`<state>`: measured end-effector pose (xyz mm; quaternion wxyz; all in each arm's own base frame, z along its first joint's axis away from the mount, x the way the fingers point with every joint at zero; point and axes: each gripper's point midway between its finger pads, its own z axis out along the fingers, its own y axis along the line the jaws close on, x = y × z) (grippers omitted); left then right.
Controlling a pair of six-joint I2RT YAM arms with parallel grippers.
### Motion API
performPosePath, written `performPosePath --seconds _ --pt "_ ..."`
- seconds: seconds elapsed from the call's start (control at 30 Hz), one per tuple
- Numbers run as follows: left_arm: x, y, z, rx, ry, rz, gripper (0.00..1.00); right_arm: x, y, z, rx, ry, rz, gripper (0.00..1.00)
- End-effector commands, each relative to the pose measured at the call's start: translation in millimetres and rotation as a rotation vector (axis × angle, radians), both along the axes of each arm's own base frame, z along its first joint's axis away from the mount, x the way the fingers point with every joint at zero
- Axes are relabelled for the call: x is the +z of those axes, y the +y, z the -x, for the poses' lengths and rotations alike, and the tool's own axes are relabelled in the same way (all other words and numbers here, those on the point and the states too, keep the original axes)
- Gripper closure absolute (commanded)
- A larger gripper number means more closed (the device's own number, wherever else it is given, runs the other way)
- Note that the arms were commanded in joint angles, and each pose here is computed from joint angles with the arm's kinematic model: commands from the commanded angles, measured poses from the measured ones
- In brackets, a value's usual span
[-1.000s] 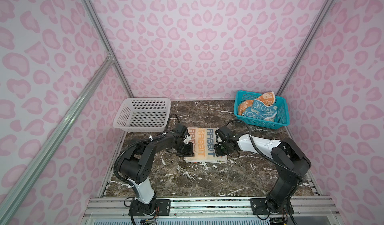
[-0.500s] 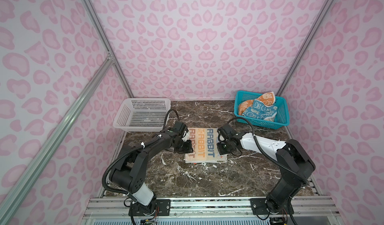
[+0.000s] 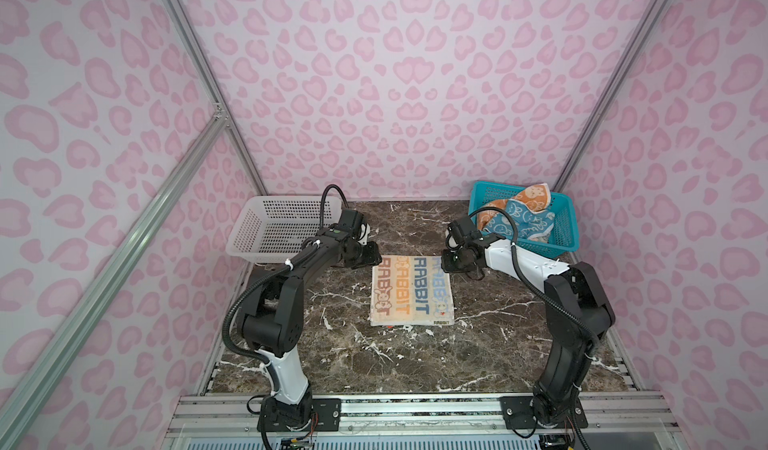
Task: Fold and stack the towels
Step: 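Open both grippers and lift them off the flattened towel, then move both grippers to the far edge of the cream towel and grasp it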
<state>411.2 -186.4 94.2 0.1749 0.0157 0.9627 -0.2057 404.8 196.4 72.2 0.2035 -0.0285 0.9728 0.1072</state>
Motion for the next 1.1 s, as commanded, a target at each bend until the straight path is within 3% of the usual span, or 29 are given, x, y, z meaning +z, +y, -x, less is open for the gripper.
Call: performPosePath --seconds 0.0,0.3,0.43,1.07 --pt "-10 -1 -15 -0.041 -0.001 -0.035 0.49 -6 -6 -18 -0.070 0.001 -0.010 0.63" --pt "-54 13 -39 -0.007 0.066 -0.083 0.50 -24 1 -52 -0.085 0.018 0.007 0.62" --pt "-67 20 -44 0.002 0.088 -0.089 0.50 -34 -3 -61 -0.109 0.035 0.037 0.66" --pt "-79 8 -46 -0.028 0.125 -0.026 0.52 -47 -5 -49 -0.142 0.086 0.013 0.61"
